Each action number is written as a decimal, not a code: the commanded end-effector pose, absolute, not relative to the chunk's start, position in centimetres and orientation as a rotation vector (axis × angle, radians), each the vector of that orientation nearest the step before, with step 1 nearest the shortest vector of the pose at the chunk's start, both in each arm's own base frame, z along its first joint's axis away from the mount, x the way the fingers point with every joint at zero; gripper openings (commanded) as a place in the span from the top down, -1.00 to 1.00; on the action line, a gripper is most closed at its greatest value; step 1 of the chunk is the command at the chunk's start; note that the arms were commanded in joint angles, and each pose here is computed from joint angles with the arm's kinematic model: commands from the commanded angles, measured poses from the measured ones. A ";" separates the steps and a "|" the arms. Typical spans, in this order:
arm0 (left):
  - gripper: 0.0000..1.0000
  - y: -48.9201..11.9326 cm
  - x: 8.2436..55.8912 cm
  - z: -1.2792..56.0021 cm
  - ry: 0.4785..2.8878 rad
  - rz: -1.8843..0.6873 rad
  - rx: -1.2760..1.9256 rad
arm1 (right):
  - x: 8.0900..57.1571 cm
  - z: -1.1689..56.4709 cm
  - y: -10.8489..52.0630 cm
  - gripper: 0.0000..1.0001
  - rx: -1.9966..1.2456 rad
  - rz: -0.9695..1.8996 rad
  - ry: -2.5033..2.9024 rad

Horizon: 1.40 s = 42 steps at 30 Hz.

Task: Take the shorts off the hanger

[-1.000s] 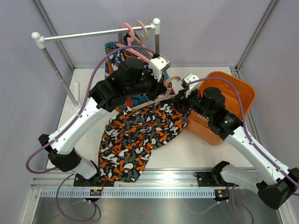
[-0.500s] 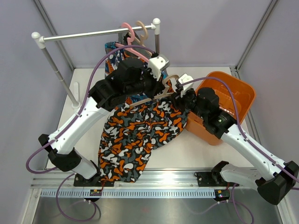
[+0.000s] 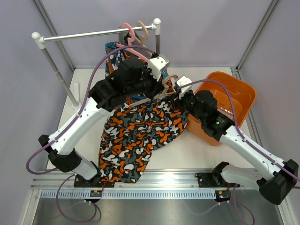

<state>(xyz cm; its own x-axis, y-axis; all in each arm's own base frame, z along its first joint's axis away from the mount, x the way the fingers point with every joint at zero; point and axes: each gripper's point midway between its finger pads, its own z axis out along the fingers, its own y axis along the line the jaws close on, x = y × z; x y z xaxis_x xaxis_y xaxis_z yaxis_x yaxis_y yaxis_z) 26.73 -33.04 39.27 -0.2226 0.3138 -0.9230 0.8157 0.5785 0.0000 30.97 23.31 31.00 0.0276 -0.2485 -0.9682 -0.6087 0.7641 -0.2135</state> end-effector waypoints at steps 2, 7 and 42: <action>1.00 -34.2 25.6 41.8 1.710 -0.703 0.942 | 30.8 27.7 23.8 -0.08 -0.735 0.307 1.633; 1.00 -34.4 25.6 41.9 1.708 -0.710 0.945 | 31.0 27.1 23.4 0.14 -0.723 0.285 1.641; 1.00 -34.3 25.7 41.8 1.686 -0.679 0.989 | 29.9 30.7 22.7 0.43 -0.707 0.310 1.613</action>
